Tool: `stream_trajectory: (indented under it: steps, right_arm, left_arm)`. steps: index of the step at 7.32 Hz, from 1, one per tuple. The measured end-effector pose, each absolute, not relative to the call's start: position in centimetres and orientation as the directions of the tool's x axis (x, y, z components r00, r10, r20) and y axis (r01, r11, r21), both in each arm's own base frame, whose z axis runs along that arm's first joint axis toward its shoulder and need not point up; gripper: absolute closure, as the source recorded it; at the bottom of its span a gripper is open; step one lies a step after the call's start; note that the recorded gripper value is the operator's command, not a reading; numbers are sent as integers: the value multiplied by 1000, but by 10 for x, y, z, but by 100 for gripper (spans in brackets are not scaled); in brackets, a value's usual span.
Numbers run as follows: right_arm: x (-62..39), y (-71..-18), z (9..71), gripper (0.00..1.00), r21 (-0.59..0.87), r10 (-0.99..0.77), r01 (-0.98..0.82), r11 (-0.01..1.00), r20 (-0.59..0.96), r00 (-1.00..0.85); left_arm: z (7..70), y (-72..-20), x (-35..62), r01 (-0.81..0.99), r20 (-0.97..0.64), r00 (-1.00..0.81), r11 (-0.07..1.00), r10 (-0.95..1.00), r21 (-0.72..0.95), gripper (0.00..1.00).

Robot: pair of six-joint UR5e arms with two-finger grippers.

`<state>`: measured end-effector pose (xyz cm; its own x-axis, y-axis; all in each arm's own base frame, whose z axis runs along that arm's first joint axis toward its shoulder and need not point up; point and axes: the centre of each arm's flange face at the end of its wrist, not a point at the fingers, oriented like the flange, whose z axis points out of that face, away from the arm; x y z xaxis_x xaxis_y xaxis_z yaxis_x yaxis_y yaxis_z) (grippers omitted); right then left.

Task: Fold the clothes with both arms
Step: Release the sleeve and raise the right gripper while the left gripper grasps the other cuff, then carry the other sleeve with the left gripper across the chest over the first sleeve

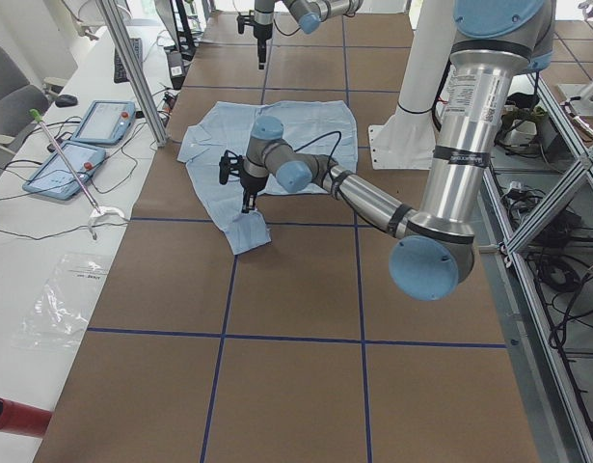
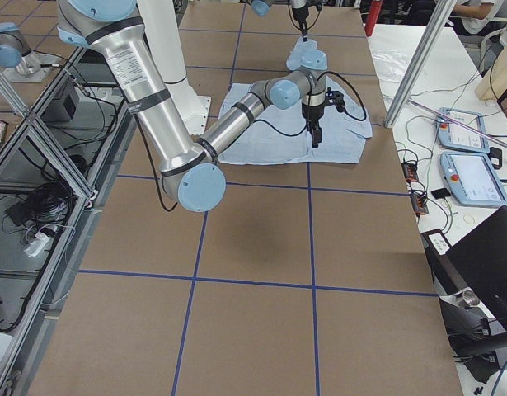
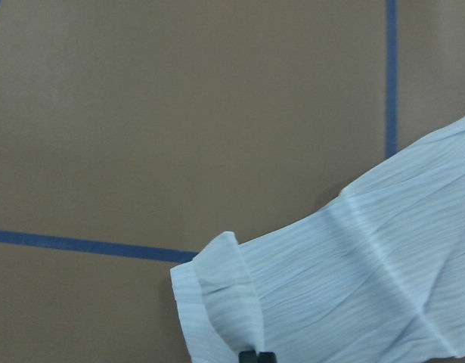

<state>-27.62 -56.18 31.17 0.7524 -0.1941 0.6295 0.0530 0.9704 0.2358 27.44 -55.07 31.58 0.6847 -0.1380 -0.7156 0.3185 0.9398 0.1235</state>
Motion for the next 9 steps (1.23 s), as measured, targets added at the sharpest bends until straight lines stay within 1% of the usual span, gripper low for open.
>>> stream_trajectory:
  steps: [2,4,6,9]
  right_arm:
    - [-222,-562,360,0,241,-251,122,963,630,735]
    - [-179,-560,392,0,241,-279,158,958,643,713]
    - [-169,-557,404,0,240,-286,169,956,642,712]
    - [-167,-556,408,0,235,-284,171,957,641,713]
  left_arm:
    - [246,-566,288,386,-776,593,922,-218,36,100]
    - [195,-567,293,464,-844,431,881,-319,-96,100]
    - [166,-563,294,507,-871,244,822,-426,-260,100]
    - [148,-574,304,514,-834,47,729,-549,-451,100]
